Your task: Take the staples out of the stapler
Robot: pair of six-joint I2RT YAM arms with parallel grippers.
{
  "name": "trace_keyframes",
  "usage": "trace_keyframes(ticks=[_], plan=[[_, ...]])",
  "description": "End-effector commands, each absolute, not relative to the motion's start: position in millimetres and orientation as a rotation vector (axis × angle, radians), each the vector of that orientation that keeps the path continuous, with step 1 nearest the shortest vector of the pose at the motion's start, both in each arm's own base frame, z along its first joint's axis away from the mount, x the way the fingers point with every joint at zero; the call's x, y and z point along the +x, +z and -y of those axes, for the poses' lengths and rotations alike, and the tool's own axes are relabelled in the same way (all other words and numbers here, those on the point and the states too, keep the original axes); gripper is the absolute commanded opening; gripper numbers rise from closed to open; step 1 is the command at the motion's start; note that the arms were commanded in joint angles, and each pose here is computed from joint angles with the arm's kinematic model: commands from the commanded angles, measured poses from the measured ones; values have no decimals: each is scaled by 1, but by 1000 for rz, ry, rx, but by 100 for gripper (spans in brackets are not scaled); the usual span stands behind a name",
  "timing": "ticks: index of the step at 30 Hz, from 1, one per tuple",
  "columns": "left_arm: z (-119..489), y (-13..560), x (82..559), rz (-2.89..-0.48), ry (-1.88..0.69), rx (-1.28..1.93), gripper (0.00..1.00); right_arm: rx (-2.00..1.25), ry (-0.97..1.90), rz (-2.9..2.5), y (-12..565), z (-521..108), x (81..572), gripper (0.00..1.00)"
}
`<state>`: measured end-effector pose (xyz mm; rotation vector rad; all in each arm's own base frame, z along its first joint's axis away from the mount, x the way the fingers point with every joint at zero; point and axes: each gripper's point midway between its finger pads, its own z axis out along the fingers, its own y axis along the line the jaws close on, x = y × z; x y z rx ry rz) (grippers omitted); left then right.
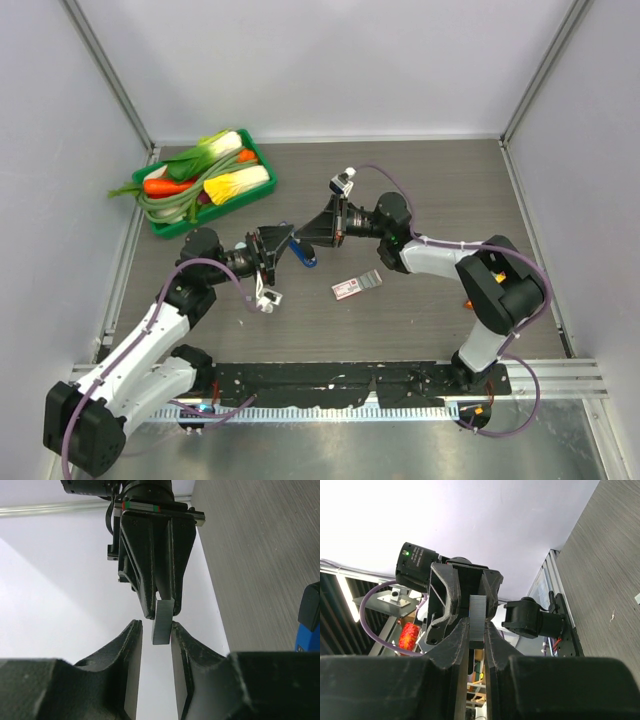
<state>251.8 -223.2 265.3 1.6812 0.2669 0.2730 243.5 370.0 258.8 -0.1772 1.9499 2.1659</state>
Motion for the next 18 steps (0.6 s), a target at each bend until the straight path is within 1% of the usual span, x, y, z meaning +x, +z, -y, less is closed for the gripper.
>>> trace_keyframes(ticks=[1,7,10,11,13,15,16,18], plan=[[225,286,249,-217,305,1619,33,-207,2214,-1876,271,-367,241,1],[224,285,251,-228,313,1618,26,-194,2230,-1869,272,-368,242,1],[223,283,253,-242,318,1621,19,-181,2256,-1866,271,-367,241,1],[223,282,254,-247,319,1621,15,-191,2263,-1854,272,-367,240,1],[223,283,255,-262,309,1622,12,-181,2282,-1848,273,-367,240,1],[221,275,256,-311,279,1650,10,-184,2278,-1846,273,-367,242,4],[220,279,258,-339,269,1653,9,-177,2267,-1858,271,-368,244,11],[218,270,259,-428,215,1684,8,-211,2189,-1834,273,-365,253,17]])
